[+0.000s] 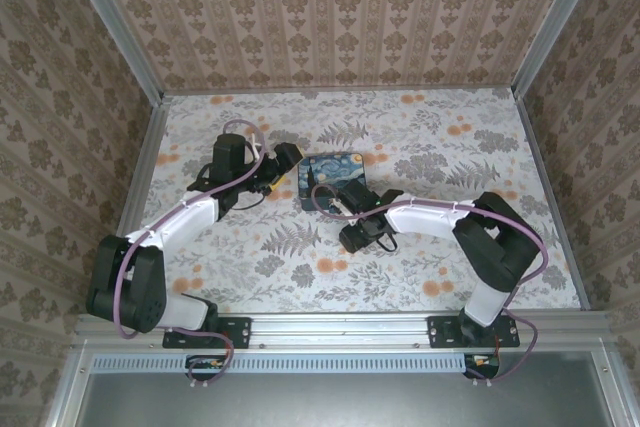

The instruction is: Unlock a padlock with a key

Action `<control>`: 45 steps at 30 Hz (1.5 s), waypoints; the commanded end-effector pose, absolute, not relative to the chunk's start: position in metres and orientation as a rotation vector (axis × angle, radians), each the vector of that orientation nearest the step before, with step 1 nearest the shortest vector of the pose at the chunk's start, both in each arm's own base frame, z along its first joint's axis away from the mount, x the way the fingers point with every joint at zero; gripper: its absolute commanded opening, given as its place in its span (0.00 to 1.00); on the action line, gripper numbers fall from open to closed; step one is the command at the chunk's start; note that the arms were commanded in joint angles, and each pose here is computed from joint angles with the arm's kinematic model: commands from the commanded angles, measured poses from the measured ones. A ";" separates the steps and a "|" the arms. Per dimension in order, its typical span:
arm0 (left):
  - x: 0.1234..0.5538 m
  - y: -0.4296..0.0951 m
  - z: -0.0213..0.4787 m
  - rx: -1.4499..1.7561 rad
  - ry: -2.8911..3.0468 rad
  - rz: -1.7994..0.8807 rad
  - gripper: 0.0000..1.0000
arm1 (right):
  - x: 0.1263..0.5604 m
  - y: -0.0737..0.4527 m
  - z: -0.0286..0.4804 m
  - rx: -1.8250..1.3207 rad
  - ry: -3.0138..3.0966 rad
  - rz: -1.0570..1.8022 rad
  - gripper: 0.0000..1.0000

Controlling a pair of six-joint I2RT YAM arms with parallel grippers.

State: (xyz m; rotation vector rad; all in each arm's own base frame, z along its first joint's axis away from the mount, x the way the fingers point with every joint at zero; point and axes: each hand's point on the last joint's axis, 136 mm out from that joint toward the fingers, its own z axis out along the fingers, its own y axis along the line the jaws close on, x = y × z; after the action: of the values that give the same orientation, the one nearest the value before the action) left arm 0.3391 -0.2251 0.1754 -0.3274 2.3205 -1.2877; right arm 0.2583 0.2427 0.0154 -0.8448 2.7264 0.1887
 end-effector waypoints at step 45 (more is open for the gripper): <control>0.335 -0.224 0.176 -0.307 2.311 -1.296 0.98 | 0.248 0.270 0.002 -0.894 2.725 0.225 0.00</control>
State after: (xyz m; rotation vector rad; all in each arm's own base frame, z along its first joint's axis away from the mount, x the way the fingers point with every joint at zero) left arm 0.3386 -0.2250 0.1743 -0.3278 2.3217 -1.2877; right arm 0.2648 0.2600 0.0163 -0.8812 2.6898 0.1198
